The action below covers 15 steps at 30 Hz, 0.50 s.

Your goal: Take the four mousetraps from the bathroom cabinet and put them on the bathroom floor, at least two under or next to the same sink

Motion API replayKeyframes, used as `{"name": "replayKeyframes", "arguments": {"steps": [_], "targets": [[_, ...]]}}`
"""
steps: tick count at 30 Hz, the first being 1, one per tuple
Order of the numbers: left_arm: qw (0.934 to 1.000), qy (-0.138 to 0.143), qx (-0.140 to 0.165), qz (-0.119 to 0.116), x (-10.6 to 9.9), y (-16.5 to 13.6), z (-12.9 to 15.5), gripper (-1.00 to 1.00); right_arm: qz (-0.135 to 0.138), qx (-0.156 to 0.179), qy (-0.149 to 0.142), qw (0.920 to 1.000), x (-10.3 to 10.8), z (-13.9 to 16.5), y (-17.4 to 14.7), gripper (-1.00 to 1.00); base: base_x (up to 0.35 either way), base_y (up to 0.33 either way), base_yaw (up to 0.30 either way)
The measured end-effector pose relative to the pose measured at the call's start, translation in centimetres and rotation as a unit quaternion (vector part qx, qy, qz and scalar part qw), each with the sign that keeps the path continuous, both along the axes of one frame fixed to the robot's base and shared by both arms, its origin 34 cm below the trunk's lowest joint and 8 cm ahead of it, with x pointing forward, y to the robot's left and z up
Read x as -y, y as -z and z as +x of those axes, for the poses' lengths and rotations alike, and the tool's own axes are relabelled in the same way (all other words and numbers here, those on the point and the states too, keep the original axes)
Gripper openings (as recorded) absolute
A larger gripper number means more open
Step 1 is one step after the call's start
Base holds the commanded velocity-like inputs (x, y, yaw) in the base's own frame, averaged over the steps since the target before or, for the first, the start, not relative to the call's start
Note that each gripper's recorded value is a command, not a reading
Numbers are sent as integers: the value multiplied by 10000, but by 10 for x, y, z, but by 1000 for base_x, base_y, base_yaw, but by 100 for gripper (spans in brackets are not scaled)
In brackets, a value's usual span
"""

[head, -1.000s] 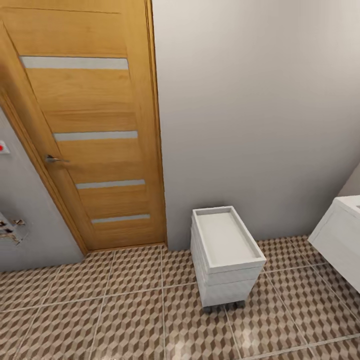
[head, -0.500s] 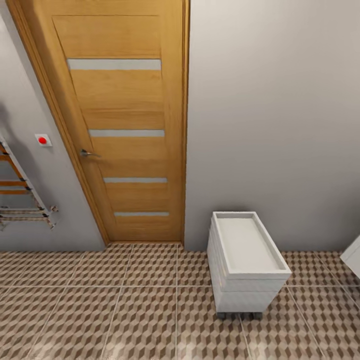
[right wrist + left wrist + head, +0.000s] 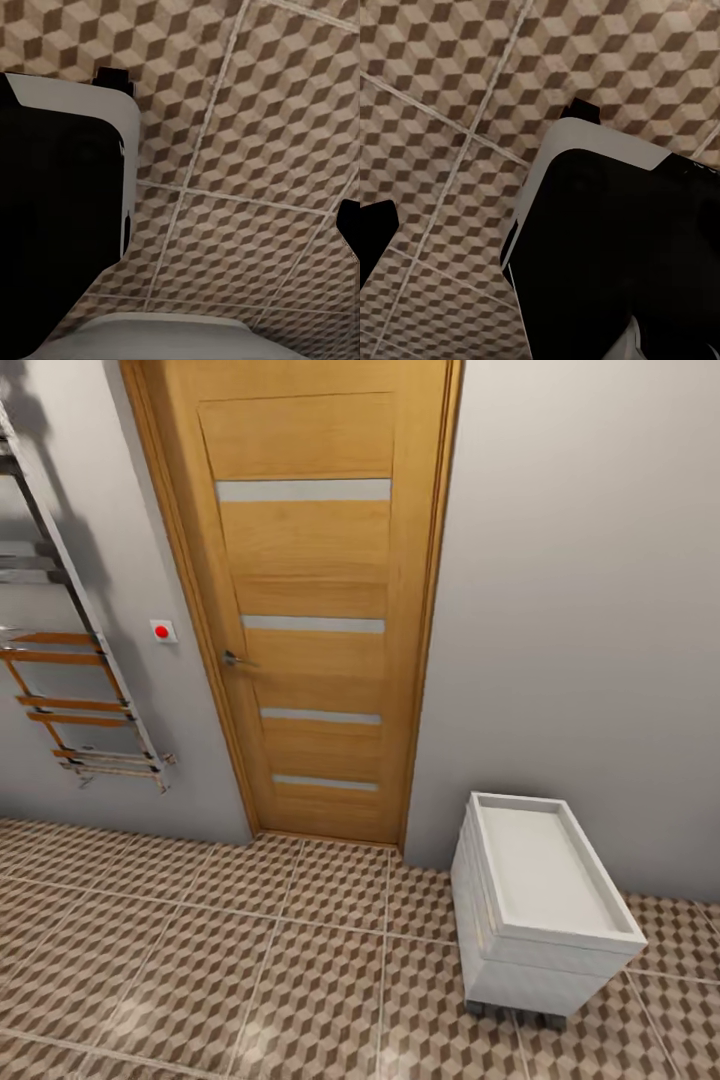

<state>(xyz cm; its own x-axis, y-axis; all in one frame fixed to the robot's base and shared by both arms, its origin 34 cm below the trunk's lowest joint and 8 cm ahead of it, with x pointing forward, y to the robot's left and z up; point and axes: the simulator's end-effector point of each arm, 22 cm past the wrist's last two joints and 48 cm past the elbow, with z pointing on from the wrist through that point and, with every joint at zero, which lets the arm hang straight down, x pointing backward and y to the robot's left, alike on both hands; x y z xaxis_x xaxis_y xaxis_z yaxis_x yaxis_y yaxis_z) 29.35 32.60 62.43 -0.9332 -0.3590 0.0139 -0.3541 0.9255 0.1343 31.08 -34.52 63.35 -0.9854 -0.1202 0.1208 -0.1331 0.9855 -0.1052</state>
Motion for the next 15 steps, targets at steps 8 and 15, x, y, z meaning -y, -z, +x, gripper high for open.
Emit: {"name": "replayKeyframes", "arguments": {"steps": [8,15], "targets": [[10000,2,0,1,0,0,0,100,2,-1,-1,10000,0,0,0,100,0,220,294],[10000,1,0,-1,0,0,0,100,-3,3,-6,10000,0,0,0,100,0,118,294]]}}
